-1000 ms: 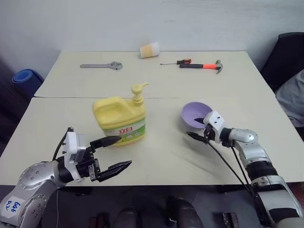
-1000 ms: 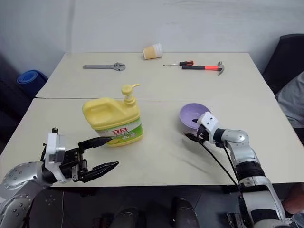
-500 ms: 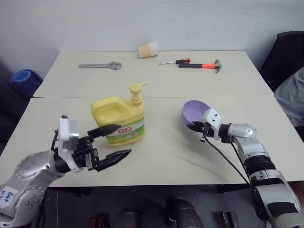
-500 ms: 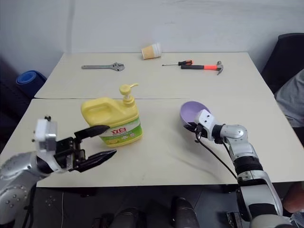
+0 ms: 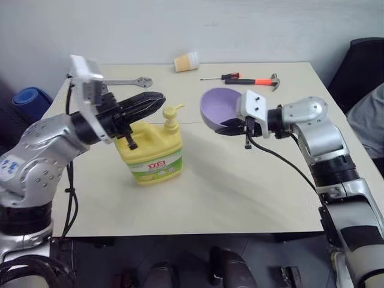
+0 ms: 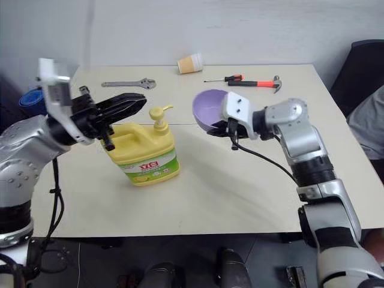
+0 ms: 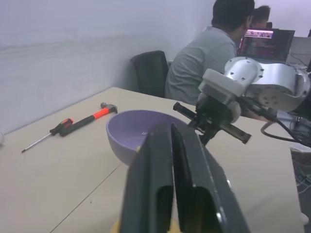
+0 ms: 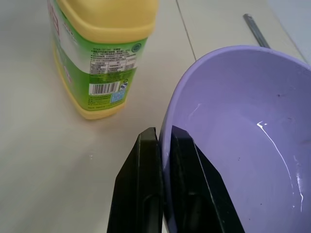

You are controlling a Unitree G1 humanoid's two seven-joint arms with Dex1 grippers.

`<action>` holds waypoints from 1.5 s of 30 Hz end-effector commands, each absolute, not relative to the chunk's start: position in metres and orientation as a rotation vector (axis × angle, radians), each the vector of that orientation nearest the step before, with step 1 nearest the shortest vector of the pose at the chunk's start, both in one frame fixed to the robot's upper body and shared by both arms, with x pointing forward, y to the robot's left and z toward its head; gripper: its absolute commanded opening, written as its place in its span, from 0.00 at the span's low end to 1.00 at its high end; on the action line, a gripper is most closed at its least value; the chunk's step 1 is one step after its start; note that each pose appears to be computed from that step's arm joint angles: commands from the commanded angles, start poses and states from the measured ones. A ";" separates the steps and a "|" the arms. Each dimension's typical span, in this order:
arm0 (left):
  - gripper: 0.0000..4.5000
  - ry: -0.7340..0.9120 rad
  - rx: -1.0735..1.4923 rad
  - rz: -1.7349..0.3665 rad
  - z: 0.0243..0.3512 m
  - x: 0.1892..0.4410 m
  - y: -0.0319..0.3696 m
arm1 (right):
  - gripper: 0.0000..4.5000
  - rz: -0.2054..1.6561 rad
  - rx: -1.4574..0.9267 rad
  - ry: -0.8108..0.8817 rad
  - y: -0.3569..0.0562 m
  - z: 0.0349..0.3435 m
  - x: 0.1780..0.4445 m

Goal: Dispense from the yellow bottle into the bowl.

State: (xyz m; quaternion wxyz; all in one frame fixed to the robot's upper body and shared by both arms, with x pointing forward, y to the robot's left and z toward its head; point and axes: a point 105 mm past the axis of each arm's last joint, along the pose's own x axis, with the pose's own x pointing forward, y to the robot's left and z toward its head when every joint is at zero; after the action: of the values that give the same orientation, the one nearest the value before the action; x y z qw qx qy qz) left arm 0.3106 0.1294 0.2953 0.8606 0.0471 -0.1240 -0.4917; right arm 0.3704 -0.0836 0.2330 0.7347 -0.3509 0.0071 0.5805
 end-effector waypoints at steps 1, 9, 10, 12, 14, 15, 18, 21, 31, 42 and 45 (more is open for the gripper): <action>0.01 -0.276 0.146 -1.014 0.300 0.321 0.126 | 0.00 1.311 -0.804 -0.008 -0.069 0.250 0.368; 0.01 -0.220 0.171 -1.060 0.286 0.325 0.118 | 0.00 1.365 -0.824 -0.019 -0.043 0.260 0.367; 0.01 -0.209 0.173 -1.059 0.284 0.326 0.119 | 0.00 1.371 -0.825 -0.020 -0.040 0.261 0.366; 0.01 -0.188 0.175 -1.051 0.279 0.328 0.119 | 0.00 1.378 -0.828 -0.027 -0.036 0.264 0.366; 0.01 -0.160 0.179 -1.033 0.273 0.332 0.120 | 0.00 1.380 -0.831 -0.031 -0.034 0.265 0.367; 0.01 -0.147 0.179 -1.025 0.271 0.334 0.120 | 0.00 1.379 -0.831 -0.032 -0.033 0.266 0.367; 0.01 -0.089 0.193 -1.012 0.260 0.337 0.122 | 0.00 1.380 -0.834 -0.033 -0.032 0.267 0.367; 0.01 -0.016 0.187 -1.008 0.248 0.339 0.123 | 0.00 1.383 -0.836 -0.038 -0.031 0.270 0.367; 0.01 0.083 0.158 -1.042 0.229 0.337 0.117 | 0.00 1.389 -0.837 -0.049 -0.028 0.274 0.366; 0.01 -0.062 0.145 -1.077 0.282 0.334 0.119 | 0.00 1.377 -0.833 -0.037 -0.031 0.271 0.368; 0.01 -0.060 0.137 -1.097 0.287 0.333 0.112 | 0.00 1.375 -0.831 -0.033 -0.031 0.270 0.369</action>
State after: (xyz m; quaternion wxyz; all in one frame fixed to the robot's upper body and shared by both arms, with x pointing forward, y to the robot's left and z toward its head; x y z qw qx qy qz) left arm 0.3338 0.1155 0.2843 0.8534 0.0648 -0.0315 -0.5163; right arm 0.3716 -0.0336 0.2544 0.6966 -0.3628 0.0117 0.6188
